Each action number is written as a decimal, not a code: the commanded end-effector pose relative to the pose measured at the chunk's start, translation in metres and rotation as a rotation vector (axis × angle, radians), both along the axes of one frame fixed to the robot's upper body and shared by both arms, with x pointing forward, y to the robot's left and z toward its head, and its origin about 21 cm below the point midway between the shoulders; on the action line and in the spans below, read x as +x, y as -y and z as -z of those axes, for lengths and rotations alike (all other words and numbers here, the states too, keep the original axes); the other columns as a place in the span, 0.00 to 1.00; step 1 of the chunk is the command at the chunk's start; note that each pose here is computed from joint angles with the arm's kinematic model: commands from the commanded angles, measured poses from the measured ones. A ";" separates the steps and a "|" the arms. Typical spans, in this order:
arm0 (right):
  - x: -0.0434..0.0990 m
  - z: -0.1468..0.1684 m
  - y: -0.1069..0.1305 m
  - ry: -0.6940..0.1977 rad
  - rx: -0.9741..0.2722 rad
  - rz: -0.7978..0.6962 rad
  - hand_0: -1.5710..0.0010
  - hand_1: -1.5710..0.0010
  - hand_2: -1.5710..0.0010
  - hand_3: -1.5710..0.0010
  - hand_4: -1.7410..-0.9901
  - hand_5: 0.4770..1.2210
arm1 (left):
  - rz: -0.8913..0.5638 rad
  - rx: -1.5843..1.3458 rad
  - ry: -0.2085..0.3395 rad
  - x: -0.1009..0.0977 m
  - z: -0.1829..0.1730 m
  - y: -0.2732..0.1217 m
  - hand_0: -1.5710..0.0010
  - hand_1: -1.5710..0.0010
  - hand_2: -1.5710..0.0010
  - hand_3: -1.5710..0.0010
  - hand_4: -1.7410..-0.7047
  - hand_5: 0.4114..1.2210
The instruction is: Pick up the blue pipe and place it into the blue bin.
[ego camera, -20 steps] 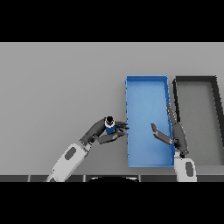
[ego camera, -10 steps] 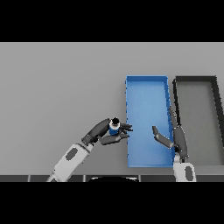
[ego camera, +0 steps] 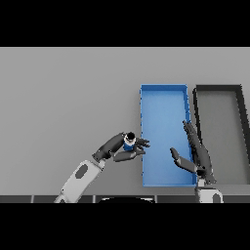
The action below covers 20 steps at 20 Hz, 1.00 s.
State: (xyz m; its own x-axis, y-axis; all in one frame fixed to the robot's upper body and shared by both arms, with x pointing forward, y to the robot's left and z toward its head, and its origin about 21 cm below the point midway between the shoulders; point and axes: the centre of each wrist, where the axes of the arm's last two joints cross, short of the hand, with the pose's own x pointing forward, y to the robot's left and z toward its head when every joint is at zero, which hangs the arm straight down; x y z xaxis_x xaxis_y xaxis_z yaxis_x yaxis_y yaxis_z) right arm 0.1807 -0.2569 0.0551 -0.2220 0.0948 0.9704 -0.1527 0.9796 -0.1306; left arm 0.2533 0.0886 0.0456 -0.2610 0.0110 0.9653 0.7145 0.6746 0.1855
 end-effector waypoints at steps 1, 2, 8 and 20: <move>0.005 -0.015 0.000 -0.004 0.009 -0.071 1.00 0.98 0.92 1.00 0.70 0.17 | -0.004 0.001 0.003 0.001 -0.001 -0.001 0.00 0.00 0.00 0.00 0.26 1.00; 0.007 -0.024 0.001 -0.018 0.012 -0.135 1.00 0.98 0.92 1.00 0.69 0.17 | -0.009 0.002 0.005 0.001 -0.001 0.002 0.00 0.00 0.00 0.00 0.26 1.00; 0.031 -0.080 -0.020 -0.032 -0.107 -0.393 1.00 1.00 0.94 1.00 0.63 0.11 | -0.008 0.009 0.013 0.001 -0.003 -0.001 0.00 0.00 0.00 0.00 0.26 1.00; 0.062 -0.130 -0.097 0.061 -0.246 -0.727 1.00 0.99 0.96 1.00 0.68 0.09 | 0.022 0.010 -0.009 0.010 -0.007 -0.005 0.00 0.00 0.00 0.00 0.26 1.00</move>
State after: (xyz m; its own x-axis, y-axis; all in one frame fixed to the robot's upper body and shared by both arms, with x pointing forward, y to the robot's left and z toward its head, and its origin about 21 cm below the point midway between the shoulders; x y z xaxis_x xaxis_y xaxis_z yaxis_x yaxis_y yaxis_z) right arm 0.2428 -0.1595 0.1857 -0.3641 0.1166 0.9240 -0.7320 0.5776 -0.3613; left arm 0.2639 0.0934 0.0529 -0.2524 0.0058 0.9676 0.7311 0.6562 0.1868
